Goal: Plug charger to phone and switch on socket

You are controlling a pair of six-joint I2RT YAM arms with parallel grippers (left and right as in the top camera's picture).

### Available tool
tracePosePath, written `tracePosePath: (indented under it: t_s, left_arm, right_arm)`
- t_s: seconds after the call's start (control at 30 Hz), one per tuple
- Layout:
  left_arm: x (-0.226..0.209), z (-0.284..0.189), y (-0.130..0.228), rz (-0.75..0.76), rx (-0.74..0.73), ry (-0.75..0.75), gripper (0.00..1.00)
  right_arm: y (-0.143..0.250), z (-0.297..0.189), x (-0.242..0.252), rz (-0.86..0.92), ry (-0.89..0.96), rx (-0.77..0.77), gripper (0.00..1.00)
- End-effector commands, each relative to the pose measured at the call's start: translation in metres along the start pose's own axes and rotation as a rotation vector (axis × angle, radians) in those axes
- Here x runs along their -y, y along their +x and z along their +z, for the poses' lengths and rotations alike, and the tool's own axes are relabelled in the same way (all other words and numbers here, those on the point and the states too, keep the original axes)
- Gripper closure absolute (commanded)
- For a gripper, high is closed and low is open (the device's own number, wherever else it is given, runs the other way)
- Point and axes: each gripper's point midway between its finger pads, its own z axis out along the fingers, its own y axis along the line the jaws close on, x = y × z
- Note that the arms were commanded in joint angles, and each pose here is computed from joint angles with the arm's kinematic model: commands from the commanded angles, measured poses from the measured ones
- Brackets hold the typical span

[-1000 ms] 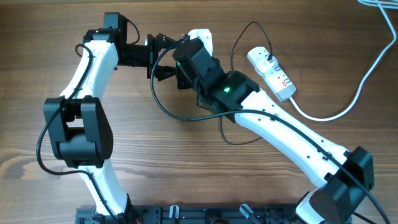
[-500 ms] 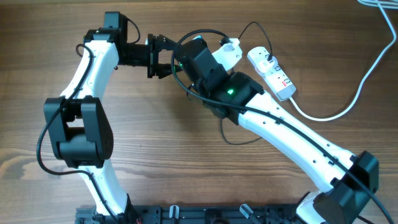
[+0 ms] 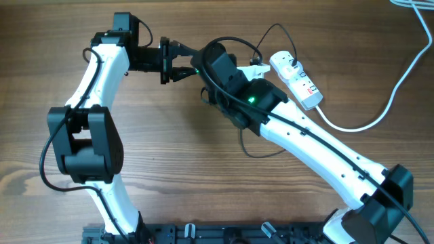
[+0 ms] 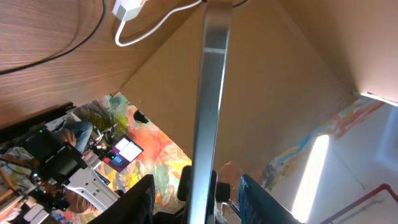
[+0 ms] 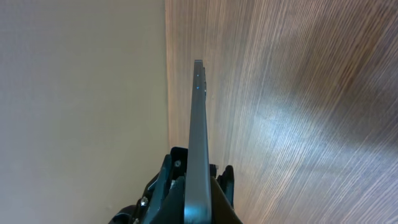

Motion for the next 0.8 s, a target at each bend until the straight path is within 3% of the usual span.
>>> tracePosePath:
  t_s: [0.0, 0.1, 0.4, 0.77]
  left_arm:
    - [0.01, -0.001, 0.017, 0.032, -0.029, 0.021, 0.57]
    - [0.01, -0.001, 0.017, 0.031, -0.029, 0.021, 0.64]
    - [0.013, -0.001, 0.021, 0.032, -0.052, 0.035, 0.64]
    - [0.013, -0.001, 0.021, 0.032, -0.052, 0.035, 0.74]
  right_arm:
    - [0.005, -0.015, -0.016, 0.051, -0.043, -0.042, 0.95]
    - [0.006, -0.015, -0.016, 0.052, -0.045, -0.048, 0.95]
    - [0.012, -0.015, -0.015, 0.054, -0.036, -0.08, 0.95]
    - [0.019, -0.016, -0.014, 0.055, -0.023, -0.119, 0.96]
